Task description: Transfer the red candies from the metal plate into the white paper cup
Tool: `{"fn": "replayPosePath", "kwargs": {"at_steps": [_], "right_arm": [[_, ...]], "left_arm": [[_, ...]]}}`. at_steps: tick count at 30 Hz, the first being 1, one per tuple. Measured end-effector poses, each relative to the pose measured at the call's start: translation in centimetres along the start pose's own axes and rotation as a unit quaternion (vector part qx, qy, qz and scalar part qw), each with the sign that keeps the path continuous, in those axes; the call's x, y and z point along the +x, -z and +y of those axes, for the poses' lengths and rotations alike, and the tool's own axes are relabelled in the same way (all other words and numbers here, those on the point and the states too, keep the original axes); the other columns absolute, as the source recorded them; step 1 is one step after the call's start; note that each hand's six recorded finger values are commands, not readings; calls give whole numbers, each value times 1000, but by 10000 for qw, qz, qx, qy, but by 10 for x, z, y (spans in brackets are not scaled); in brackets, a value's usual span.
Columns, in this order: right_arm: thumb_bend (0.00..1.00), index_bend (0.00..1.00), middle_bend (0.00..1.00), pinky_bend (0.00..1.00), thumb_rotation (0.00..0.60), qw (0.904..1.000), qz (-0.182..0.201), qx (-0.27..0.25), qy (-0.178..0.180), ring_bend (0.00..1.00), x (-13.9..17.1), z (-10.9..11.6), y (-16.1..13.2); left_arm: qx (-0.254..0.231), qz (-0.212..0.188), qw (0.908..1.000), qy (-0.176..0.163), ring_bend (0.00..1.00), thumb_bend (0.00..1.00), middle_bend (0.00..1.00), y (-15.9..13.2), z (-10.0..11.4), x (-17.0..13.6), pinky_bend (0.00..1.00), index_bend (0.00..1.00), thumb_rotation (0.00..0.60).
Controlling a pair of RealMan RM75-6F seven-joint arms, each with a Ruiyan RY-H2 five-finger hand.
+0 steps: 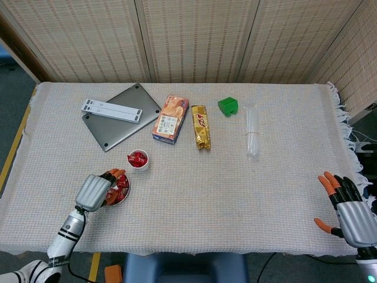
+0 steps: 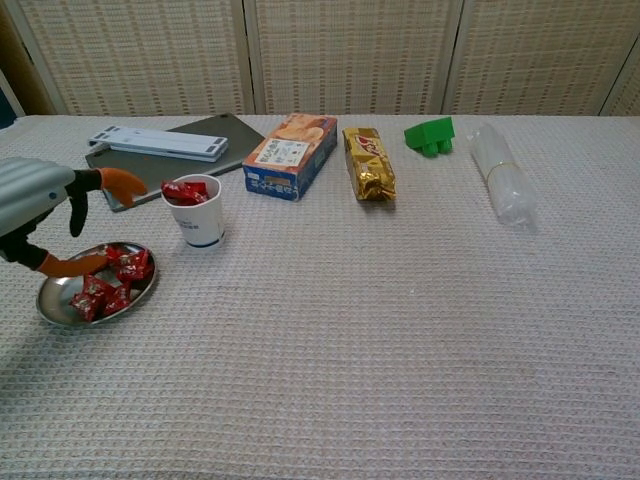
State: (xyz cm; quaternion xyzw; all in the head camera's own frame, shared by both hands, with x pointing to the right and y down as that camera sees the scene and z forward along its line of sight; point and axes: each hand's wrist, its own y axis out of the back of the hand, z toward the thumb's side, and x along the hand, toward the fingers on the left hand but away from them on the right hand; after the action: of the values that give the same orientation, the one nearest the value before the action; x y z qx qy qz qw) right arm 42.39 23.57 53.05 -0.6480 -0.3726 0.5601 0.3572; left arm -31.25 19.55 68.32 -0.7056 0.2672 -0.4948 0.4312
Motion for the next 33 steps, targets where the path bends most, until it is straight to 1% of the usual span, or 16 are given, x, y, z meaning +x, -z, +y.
{"fn": "replayPosePath", "kwargs": {"at_steps": [3, 10, 16, 19, 24, 28, 33], "right_arm": [[63, 0, 0, 0, 600, 10000, 31, -8, -14, 0, 0, -1, -1], [65, 0, 0, 0, 600, 10000, 25, -24, 7, 0, 1, 1, -1], [65, 0, 0, 0, 600, 10000, 11, -21, 7, 0, 1, 1, 0], [64, 0, 0, 0, 600, 10000, 3, -24, 16, 0, 1, 1, 1], [64, 0, 0, 0, 600, 10000, -11, -16, 9, 0, 1, 1, 1], [65, 0, 0, 0, 600, 10000, -18, 0, 0, 0, 0, 1, 1], [65, 0, 0, 0, 600, 10000, -19, 3, -6, 0, 0, 0, 1]], "left_arm": [[187, 99, 9996, 189, 630, 307, 303, 4, -21, -5, 958, 251, 600], [460, 139, 9975, 514, 639, 310, 313, 1, -51, -6, 967, 254, 600], [589, 84, 9966, 571, 640, 312, 320, -3, -56, -5, 967, 283, 600], [644, 87, 9960, 610, 645, 311, 383, -2, -57, -4, 973, 324, 600], [696, 120, 9957, 603, 651, 314, 498, 0, -56, -3, 981, 444, 600], [692, 130, 9958, 579, 657, 315, 537, 2, -57, -3, 986, 494, 600], [700, 134, 9959, 557, 663, 318, 566, 3, -57, -2, 991, 525, 600]]}}
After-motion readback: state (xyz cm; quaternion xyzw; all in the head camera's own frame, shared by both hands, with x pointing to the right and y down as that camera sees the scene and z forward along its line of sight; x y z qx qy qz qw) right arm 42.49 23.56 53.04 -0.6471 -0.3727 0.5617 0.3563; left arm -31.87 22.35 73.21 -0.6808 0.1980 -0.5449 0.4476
